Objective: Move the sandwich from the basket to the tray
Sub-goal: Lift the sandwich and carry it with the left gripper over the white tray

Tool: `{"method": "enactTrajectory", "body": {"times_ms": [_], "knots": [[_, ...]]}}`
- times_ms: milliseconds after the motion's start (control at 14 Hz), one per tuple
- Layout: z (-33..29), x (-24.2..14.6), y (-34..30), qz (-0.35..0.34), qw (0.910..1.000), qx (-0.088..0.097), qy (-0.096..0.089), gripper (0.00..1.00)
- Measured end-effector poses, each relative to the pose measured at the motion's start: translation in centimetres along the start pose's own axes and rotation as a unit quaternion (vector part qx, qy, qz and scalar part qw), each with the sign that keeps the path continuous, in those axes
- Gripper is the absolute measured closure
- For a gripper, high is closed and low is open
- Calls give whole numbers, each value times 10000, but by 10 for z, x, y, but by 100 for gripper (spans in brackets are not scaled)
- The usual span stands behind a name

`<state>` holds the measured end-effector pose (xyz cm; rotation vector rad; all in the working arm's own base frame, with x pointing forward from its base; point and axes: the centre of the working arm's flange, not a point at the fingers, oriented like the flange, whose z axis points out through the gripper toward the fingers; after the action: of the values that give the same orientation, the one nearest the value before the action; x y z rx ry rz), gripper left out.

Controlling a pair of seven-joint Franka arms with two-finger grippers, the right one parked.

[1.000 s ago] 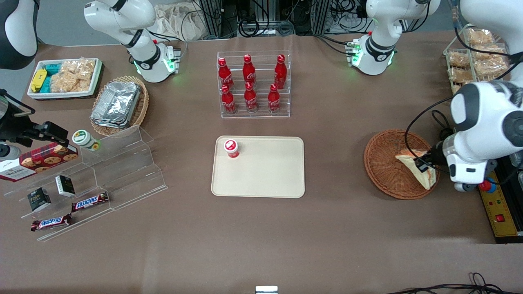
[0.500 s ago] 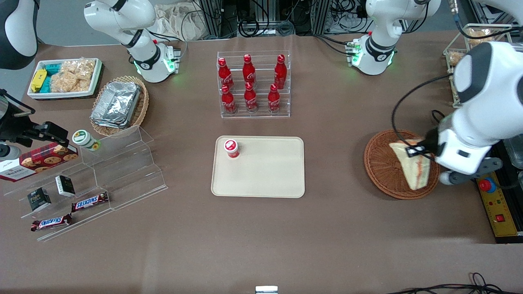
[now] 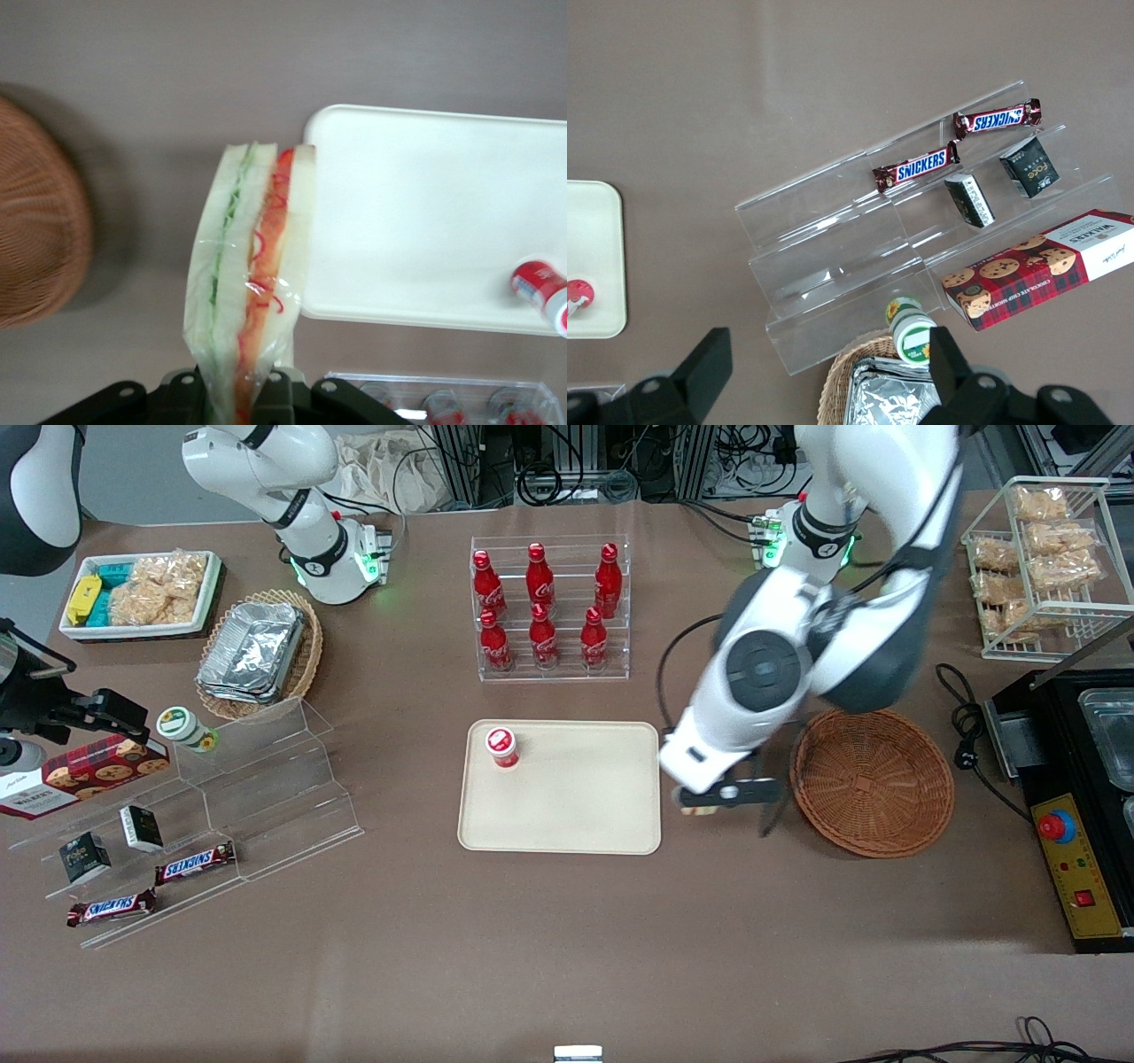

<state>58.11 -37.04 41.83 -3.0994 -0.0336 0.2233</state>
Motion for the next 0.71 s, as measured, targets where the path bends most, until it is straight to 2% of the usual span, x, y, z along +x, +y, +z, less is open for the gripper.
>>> {"method": "enactTrajectory", "body": {"times_ms": [143,357,714], "knots": [[47,5,38,93,9999,-55,23,81],[110,16,56,35,9999,-31,-104,81],[154,23,65,-265,9996,-91,-86,81]]}}
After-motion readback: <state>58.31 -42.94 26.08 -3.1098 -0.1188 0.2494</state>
